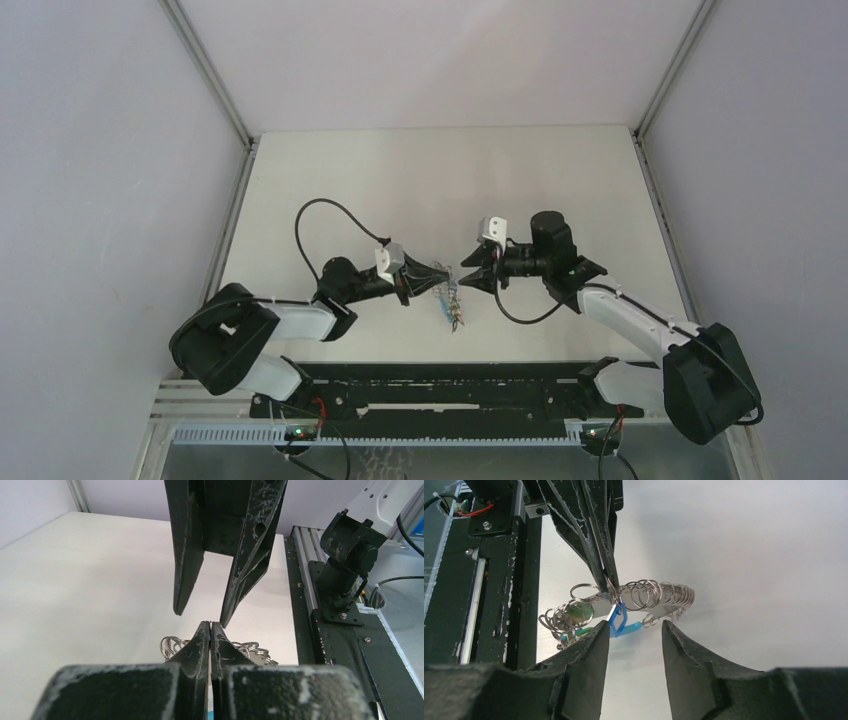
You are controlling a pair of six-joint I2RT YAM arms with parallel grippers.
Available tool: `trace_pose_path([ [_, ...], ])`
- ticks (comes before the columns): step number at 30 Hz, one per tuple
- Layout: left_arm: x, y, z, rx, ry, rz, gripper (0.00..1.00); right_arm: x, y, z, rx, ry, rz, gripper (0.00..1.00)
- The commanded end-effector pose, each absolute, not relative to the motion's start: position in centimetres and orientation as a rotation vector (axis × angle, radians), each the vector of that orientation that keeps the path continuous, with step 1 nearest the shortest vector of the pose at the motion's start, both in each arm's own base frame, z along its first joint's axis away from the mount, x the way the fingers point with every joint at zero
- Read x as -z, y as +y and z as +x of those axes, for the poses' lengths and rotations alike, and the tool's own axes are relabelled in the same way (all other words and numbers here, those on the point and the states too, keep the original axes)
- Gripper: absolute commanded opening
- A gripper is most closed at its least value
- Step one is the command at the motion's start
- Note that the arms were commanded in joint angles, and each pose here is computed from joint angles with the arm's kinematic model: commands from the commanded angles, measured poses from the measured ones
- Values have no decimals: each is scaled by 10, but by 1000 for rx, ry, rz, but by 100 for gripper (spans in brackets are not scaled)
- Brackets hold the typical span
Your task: Put the keys on the keyring
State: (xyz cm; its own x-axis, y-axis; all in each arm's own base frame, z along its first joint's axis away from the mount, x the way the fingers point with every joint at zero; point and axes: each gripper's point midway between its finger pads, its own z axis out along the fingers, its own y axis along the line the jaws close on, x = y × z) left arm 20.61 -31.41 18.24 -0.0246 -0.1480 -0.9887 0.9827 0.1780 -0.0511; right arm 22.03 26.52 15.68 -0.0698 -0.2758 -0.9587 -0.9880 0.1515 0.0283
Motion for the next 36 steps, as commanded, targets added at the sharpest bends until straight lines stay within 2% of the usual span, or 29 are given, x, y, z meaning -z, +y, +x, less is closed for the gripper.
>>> trace_pose_path([
  [1, -202, -311, 199, 1171, 1103, 956, 0, -184, 269, 214, -1007, 1341, -1337, 44],
  [6, -204, -312, 197, 1181, 1096, 964, 0, -192, 278, 212, -1057, 1255, -1369, 44],
  [12, -205, -312, 196, 1188, 1091, 967, 0, -189, 288, 207, -1126, 1231, -1407, 39],
  [16, -206, -312, 195, 1193, 1089, 970, 0, -188, 292, 206, -1150, 1221, -1419, 30],
  [25, -206, -313, 193, 1202, 1086, 978, 0, -190, 293, 204, -1171, 1200, -1429, 21],
  [30, -206, -313, 193, 1205, 1085, 978, 0, -185, 293, 205, -1178, 1220, -1431, 9],
  [36, -207, -313, 193, 1205, 1082, 980, 0, -181, 291, 206, -1168, 1256, -1447, 0],
])
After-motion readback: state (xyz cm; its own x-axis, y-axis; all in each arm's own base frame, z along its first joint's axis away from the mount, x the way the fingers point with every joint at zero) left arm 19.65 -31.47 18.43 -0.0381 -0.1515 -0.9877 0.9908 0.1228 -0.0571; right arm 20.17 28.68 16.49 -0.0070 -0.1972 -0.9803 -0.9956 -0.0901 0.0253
